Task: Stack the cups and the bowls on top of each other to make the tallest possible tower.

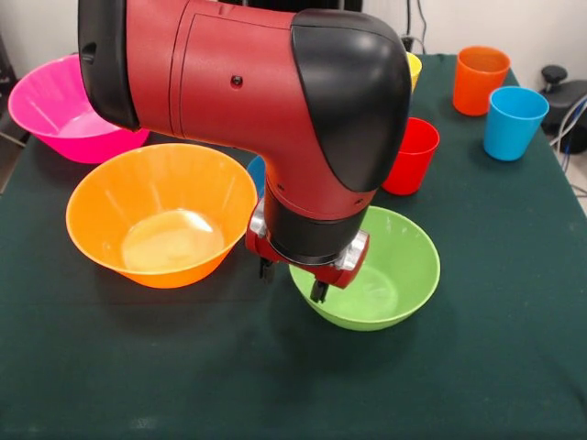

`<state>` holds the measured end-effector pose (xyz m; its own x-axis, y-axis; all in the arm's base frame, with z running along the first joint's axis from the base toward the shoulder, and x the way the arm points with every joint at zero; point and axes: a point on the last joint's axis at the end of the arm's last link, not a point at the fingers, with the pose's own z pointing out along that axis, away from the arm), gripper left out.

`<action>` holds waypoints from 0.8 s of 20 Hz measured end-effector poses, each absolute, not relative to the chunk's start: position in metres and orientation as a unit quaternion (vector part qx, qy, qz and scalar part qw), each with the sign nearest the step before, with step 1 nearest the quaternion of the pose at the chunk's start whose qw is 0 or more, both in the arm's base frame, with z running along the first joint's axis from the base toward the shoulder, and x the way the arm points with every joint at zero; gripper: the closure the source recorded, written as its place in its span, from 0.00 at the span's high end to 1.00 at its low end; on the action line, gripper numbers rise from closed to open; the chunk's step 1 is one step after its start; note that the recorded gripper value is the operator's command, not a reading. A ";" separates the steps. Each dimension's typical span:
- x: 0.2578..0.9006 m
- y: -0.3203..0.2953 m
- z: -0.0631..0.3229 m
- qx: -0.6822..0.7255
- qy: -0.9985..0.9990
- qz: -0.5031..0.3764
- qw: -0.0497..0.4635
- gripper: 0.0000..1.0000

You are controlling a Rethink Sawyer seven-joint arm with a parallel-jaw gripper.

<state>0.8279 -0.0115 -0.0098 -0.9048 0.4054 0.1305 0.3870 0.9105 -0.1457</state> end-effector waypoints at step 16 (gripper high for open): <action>0.841 -0.021 -0.002 -0.176 -0.983 0.051 0.028 0.00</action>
